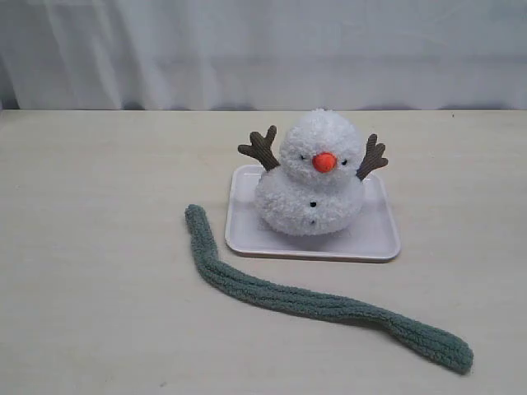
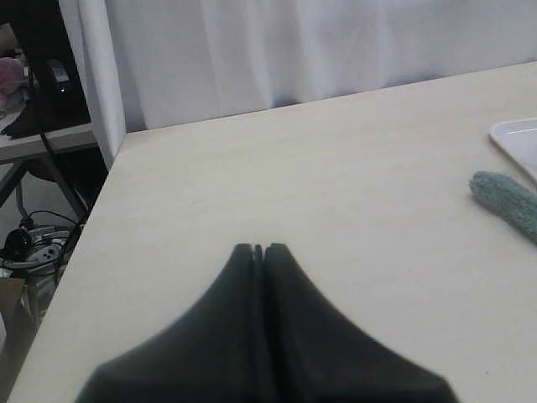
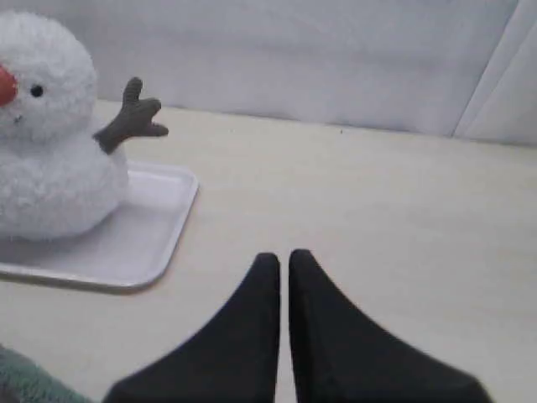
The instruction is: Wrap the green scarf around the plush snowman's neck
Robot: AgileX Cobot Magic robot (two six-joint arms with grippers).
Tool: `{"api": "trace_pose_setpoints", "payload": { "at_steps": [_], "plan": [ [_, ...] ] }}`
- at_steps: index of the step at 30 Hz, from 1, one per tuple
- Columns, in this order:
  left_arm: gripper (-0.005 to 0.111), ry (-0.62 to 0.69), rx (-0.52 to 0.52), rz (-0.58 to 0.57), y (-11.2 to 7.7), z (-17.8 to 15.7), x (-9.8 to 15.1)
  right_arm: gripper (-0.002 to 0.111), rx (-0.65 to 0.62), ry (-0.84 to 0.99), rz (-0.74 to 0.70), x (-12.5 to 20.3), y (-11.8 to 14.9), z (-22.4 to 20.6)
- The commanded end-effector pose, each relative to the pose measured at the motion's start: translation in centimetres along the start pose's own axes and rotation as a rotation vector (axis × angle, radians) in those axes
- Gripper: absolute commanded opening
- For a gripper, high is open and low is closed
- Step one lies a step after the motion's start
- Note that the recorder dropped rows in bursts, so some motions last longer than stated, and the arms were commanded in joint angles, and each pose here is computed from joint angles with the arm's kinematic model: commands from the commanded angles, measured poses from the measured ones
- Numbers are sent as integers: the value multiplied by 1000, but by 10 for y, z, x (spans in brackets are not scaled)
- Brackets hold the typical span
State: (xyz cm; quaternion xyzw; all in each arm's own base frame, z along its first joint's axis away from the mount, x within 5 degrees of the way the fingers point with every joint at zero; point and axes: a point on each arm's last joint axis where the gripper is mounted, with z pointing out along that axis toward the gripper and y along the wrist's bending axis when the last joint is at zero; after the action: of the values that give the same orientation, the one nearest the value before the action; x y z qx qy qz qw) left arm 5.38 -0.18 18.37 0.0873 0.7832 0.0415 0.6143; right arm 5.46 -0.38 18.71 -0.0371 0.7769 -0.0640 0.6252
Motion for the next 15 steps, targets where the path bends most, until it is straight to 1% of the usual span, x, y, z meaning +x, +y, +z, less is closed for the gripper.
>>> {"api": "trace_pose_setpoints", "payload": {
  "at_steps": [1, 6, 9, 10, 11, 13, 14, 15],
  "plan": [
    [0, -9, -2, -5, 0, 0, 0, 4, 19, -176, -25, -15, -1, -1],
    [0, -9, -2, -5, 0, 0, 0, 4, 27, -336, -19, -29, -2, -5],
    [0, -9, -2, -5, 0, 0, 0, 4, 32, -513, 55, -44, -4, -12],
    [0, -9, -2, -5, 0, 0, 0, 4, 24, -576, 142, -48, -5, -15],
    [0, -9, -2, -5, 0, 0, 0, 4, 0, -626, 263, -52, -7, -17],
    [0, -9, -2, -5, 0, 0, 0, 4, -54, -682, 463, -55, -9, -20],
    [0, -9, -2, -5, 0, 0, 0, 4, -77, -706, 520, -57, -9, -22],
    [0, -9, -2, -5, 0, 0, 0, 4, -94, -790, 535, -63, -10, -27]
  ]
}}
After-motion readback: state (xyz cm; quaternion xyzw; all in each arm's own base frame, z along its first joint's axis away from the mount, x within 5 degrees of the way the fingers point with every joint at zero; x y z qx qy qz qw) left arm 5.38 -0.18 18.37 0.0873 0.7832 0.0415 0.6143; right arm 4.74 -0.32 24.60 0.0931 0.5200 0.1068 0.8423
